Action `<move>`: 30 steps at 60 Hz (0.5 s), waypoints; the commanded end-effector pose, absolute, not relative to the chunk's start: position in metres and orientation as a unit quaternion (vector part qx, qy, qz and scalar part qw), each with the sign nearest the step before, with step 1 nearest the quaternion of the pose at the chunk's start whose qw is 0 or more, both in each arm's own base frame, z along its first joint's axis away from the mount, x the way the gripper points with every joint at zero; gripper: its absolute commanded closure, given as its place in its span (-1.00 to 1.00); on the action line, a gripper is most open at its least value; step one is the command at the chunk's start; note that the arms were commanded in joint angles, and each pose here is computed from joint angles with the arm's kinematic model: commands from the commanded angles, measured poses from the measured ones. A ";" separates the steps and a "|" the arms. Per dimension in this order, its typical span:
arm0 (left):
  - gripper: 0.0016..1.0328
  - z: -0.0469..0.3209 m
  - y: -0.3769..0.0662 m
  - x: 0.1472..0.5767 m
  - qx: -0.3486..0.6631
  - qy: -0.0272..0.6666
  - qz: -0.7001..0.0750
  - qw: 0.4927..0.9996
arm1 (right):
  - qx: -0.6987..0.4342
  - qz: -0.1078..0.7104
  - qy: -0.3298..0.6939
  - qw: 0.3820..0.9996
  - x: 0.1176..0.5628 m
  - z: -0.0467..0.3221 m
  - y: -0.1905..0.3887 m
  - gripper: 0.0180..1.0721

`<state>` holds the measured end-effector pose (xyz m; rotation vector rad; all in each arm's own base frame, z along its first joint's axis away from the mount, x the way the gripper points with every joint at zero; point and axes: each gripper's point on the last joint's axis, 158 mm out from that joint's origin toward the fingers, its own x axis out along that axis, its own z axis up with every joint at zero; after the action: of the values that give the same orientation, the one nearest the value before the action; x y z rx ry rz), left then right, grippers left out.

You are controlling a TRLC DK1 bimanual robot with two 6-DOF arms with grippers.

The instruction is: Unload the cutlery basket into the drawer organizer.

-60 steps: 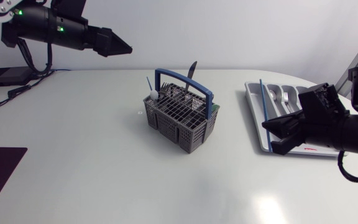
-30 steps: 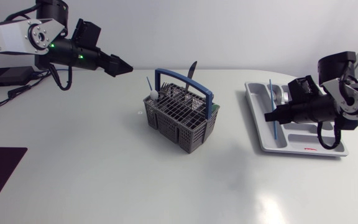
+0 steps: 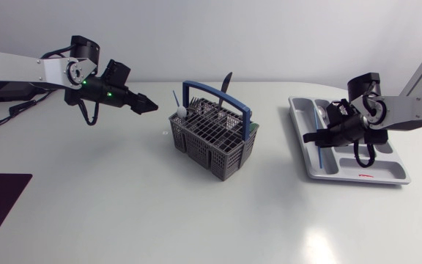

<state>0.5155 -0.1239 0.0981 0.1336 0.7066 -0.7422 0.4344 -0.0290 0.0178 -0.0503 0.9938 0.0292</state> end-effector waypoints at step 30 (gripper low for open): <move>-0.59 0.141 -0.177 0.487 0.034 0.289 -0.500 0.816 | -0.041 0.013 0.456 0.889 0.421 0.039 -0.020 -0.77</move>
<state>0.4856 -0.1673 0.1122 0.0383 0.6934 -1.0043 0.4309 -0.0275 0.0375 -0.0699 0.9479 0.0147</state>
